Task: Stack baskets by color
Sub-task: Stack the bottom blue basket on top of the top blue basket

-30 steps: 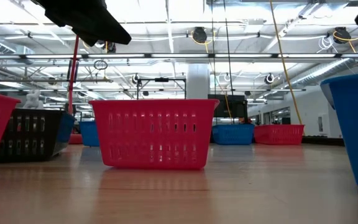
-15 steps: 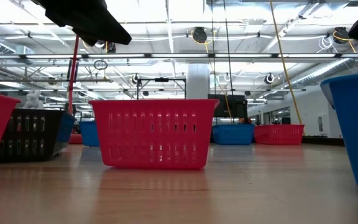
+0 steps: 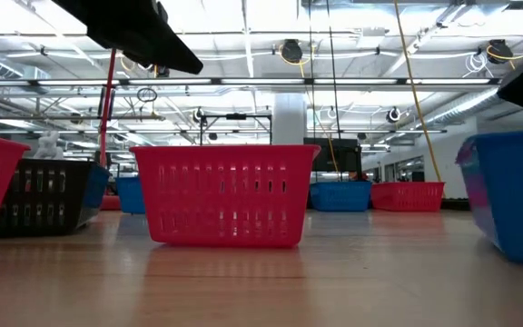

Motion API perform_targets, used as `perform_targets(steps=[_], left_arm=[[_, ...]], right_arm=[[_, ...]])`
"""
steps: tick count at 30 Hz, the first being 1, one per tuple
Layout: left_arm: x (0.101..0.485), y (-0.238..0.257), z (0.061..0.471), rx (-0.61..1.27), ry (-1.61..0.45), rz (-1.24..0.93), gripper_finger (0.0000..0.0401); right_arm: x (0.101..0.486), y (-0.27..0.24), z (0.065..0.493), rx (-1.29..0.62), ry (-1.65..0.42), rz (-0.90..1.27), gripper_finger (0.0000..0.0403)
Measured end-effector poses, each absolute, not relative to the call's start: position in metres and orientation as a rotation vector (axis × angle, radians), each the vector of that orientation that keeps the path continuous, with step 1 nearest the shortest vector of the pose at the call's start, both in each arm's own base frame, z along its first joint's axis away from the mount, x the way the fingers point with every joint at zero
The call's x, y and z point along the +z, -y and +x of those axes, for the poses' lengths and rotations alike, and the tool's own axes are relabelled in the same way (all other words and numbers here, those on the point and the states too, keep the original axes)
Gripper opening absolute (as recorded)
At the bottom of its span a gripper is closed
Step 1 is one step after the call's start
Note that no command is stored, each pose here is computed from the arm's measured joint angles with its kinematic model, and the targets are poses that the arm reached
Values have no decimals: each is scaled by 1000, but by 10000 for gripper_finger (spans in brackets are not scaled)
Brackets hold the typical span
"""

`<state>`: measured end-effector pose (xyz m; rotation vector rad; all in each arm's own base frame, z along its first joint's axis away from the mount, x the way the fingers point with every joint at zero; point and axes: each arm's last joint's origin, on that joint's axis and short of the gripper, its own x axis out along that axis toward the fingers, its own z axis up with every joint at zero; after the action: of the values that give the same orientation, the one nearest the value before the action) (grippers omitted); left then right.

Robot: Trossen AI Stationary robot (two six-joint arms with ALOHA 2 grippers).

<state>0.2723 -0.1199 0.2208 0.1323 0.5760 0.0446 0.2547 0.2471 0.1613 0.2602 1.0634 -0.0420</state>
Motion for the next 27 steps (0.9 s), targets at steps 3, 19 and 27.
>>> perform_targets(steps=[3,19,27], left_arm=[[221,115,274,53,-578,151,17],[221,105,278,73,-585,180,17],[221,105,278,71,-585,183,17]], right_arm=[[161,-243,252,-54,-1097,223,130],[198,-207,235,-75,-1206,59,3],[245,-175,218,-64,-1085,-147,2]])
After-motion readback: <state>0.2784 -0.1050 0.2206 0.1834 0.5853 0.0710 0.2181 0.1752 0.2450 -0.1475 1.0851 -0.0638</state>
